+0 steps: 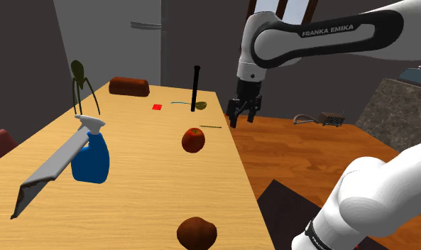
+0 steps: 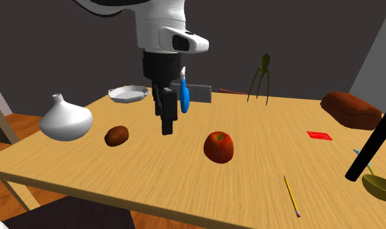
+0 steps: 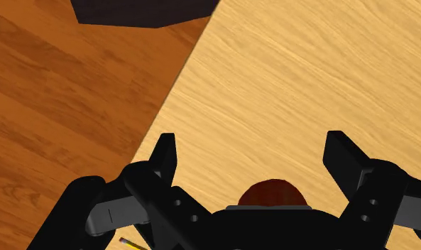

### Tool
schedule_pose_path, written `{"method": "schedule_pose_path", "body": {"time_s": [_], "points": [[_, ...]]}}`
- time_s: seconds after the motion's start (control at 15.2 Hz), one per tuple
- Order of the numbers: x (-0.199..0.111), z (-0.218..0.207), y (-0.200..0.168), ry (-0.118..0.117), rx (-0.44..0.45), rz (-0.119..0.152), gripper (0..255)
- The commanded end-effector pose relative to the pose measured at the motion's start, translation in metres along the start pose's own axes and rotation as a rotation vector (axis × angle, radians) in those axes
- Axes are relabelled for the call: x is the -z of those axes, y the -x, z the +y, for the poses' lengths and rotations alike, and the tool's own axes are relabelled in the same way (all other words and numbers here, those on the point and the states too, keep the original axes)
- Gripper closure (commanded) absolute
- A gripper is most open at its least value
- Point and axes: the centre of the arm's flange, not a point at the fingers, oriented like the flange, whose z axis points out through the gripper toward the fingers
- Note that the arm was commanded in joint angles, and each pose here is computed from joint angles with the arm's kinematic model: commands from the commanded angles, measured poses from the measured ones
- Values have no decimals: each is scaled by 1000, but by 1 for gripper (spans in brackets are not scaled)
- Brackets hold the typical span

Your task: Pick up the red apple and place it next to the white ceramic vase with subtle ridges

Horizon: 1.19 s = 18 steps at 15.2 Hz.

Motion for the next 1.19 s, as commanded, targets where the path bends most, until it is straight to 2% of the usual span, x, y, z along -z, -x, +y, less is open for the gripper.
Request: {"method": "schedule_pose_path", "body": {"time_s": [0.0,0.92,1.12], "points": [[-7,-4,-22,-13,-32,16,0],[-56,-36,-179,-98,-245,110,0],[-66,-37,-182,-99,-247,111,0]]}}
